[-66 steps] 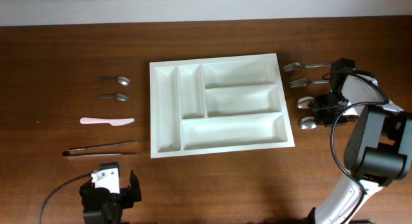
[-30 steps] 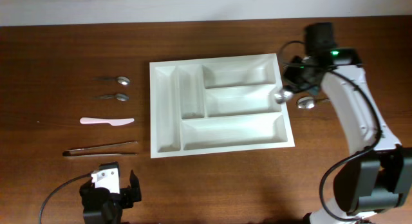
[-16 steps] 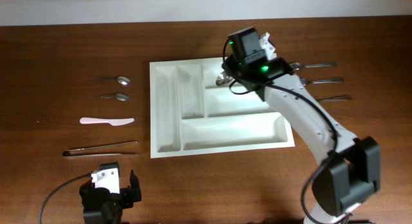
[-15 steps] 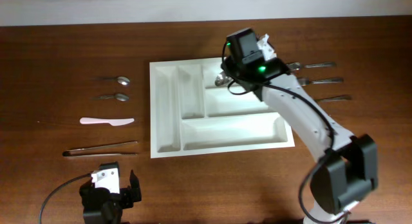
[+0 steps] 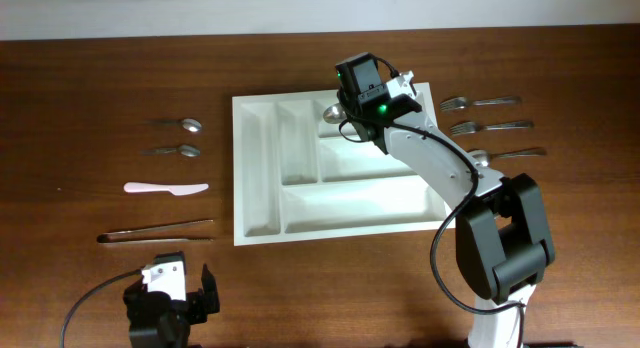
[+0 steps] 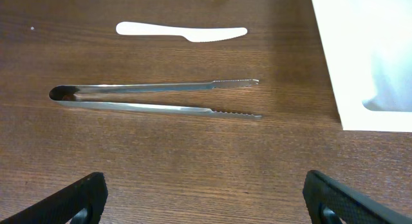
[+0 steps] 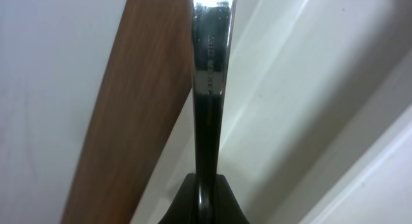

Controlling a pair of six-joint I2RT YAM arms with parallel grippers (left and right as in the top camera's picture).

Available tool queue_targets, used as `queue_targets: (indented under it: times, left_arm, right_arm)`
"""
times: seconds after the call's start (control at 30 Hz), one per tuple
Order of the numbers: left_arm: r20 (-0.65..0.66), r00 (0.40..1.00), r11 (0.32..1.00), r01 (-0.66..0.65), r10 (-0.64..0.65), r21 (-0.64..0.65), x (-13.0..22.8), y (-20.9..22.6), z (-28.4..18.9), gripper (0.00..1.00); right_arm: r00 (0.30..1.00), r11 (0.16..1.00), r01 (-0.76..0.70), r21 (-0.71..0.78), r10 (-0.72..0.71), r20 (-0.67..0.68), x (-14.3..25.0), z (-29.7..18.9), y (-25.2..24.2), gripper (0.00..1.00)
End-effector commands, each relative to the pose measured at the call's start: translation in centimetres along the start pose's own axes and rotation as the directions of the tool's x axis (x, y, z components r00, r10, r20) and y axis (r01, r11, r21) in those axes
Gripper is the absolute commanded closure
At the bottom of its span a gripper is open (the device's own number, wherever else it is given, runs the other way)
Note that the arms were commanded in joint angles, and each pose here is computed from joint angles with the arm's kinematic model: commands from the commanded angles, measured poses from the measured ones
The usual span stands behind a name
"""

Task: Pack container
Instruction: 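Carry the spoon with the right gripper into the tray's top compartment, then lower the spoon into the compartment and open the right gripper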

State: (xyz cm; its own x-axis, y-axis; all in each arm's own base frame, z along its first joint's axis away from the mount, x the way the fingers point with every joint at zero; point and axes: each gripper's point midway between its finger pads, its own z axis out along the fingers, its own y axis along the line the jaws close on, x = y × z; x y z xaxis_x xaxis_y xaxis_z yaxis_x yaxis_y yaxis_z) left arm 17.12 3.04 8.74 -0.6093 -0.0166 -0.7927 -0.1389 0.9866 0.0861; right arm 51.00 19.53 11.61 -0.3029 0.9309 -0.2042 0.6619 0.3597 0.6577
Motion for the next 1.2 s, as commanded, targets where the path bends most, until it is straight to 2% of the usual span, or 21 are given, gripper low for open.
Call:
queue_targets:
  times: [0.0, 0.2, 0.6, 1.03, 1.17]
  left_arm:
    - [0.002, 1.000, 1.000, -0.015, 0.015, 0.003, 0.0, 0.0, 0.0, 0.01]
    - [0.002, 1.000, 1.000, -0.015, 0.015, 0.003, 0.0, 0.0, 0.0, 0.01]
    - [0.002, 1.000, 1.000, -0.015, 0.015, 0.003, 0.0, 0.0, 0.0, 0.01]
    - [0.002, 1.000, 1.000, -0.015, 0.015, 0.003, 0.0, 0.0, 0.0, 0.01]
    - [0.002, 1.000, 1.000, -0.015, 0.015, 0.003, 0.0, 0.0, 0.0, 0.01]
  right_arm:
    - [0.993, 0.994, -0.111, 0.023, 0.110, 0.048, -1.3, 0.3, -0.5, 0.96]
    - [0.991, 0.980, -0.125, 0.154, 0.116, 0.071, -2.0, 1.1, -4.1, 0.96]
    - [0.994, 0.966, -0.101, 0.238, 0.090, 0.056, -1.0, 3.1, -7.6, 0.96]
    - [0.998, 0.985, -0.060, 0.162, 0.058, 0.018, -0.2, 4.1, -5.9, 0.96]
    - [0.998, 0.996, -0.016, 0.085, 0.021, -0.060, 1.0, 4.2, -3.9, 0.96]
